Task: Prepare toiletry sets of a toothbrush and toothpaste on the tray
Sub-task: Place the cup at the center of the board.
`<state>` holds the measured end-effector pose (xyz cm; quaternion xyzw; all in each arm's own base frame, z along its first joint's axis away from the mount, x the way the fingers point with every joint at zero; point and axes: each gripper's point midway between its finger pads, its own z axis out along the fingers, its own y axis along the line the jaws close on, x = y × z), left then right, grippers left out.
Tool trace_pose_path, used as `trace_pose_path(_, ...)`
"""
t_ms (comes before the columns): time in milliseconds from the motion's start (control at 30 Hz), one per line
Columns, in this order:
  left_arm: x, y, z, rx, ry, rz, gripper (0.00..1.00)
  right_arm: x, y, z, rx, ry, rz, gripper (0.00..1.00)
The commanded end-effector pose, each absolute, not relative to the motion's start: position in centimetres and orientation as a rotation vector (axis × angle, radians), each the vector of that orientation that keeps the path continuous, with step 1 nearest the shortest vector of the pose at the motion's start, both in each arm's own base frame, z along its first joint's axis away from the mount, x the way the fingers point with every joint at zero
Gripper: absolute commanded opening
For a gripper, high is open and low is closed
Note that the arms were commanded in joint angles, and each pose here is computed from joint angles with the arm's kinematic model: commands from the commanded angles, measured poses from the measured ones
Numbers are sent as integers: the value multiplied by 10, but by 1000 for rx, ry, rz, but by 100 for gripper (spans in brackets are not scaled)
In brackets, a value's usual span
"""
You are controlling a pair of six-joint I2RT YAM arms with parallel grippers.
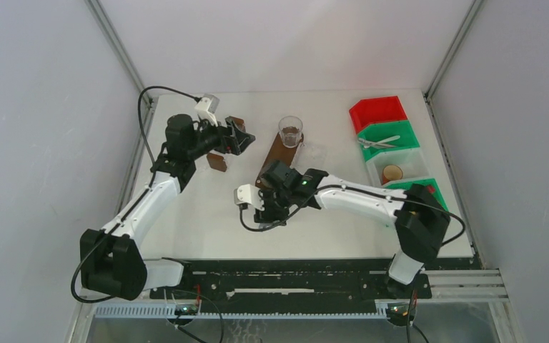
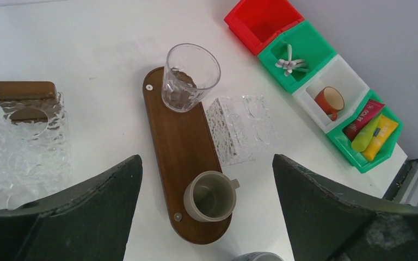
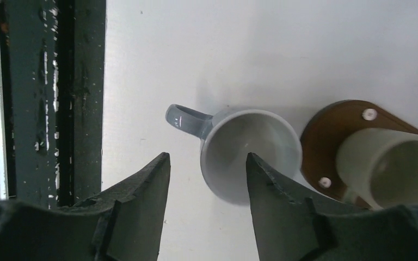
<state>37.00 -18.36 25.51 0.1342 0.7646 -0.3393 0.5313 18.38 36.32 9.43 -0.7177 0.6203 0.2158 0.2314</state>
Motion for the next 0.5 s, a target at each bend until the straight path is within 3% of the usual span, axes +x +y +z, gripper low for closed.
trace_pose_path(0,369,-174,269,296,1785,-757,93,184,368,166,-1835,1531,605,62)
trace_pose_path(233,350,-169,281,181,1734,-786,91,203,330,233,-1519,1455,661,60)
trace_pose_path(367,332,-166,275,125,1760,-779,90,250,291,296,-1102,1371,707,60)
trace_pose_path(467,318,-165,261,103,1815,-729,89,293,255,341,-756,1350,717,68)
